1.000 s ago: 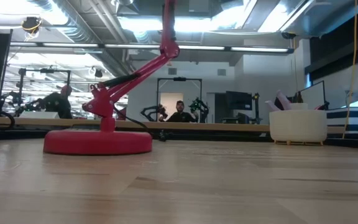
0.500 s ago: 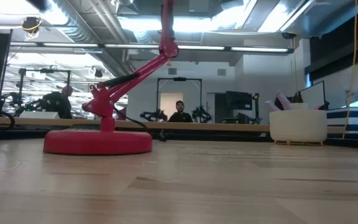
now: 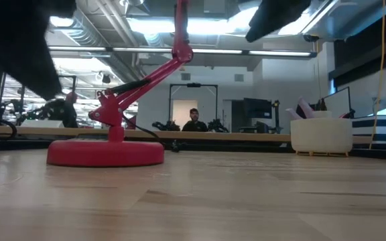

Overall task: Screw lightbulb
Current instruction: Remove the light bulb from the lamp

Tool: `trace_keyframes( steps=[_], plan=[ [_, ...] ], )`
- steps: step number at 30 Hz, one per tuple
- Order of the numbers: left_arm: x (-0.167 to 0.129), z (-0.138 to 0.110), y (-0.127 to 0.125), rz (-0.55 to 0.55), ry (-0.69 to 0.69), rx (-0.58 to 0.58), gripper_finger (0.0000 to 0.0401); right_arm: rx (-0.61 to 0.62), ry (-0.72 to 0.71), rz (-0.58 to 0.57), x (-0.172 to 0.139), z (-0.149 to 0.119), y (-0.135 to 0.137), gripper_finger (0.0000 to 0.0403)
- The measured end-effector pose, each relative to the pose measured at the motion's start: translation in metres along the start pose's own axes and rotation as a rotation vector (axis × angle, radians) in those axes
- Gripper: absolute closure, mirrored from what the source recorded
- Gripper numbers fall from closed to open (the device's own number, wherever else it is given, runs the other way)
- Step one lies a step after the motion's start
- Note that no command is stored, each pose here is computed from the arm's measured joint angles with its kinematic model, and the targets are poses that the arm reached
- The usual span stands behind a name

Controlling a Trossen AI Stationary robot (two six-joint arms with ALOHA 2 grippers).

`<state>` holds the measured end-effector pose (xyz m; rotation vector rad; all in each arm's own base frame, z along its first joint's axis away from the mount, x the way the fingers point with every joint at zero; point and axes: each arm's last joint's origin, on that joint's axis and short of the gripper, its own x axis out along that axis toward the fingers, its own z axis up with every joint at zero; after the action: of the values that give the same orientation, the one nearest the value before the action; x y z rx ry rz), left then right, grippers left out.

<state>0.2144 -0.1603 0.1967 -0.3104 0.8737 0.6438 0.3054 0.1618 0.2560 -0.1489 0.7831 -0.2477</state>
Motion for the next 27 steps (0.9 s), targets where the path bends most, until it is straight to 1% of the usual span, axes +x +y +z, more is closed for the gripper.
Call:
trace_keyframes(
  steps=[2,5,8,11,13,15,17,21,27],
  plan=[
    [0.013,-0.003,0.003,-0.006,-0.026,-0.036,0.0072,0.0,-0.024,0.01,0.006,-0.006,0.002,0.004],
    [0.032,-0.007,0.012,0.006,-0.033,-0.031,0.0072,-0.046,-0.012,0.011,0.013,-0.017,0.003,0.004],
    [0.05,-0.013,0.022,0.004,-0.035,-0.04,0.0072,-0.061,-0.029,-0.002,0.019,-0.025,0.004,0.004],
    [0.063,-0.016,0.027,-0.029,-0.067,-0.068,0.0072,-0.057,-0.069,-0.027,0.029,-0.034,0.003,0.004],
    [0.068,-0.018,0.029,-0.058,-0.091,-0.06,0.0072,-0.042,-0.092,-0.023,0.034,-0.04,0.003,0.004],
    [0.072,-0.019,0.029,-0.086,-0.1,-0.053,0.0072,-0.03,-0.097,-0.02,0.039,-0.047,0.002,0.004],
    [0.073,-0.02,0.03,-0.087,-0.097,-0.049,0.0072,-0.034,-0.09,-0.01,0.041,-0.052,0.002,0.004],
    [0.073,-0.019,0.028,-0.103,-0.096,0.004,0.0072,-0.098,-0.044,-0.026,0.042,-0.06,0.0,0.004],
    [0.072,-0.019,0.027,-0.123,-0.092,0.037,0.0072,-0.104,-0.035,-0.026,0.042,-0.061,0.0,0.004]
  ],
)
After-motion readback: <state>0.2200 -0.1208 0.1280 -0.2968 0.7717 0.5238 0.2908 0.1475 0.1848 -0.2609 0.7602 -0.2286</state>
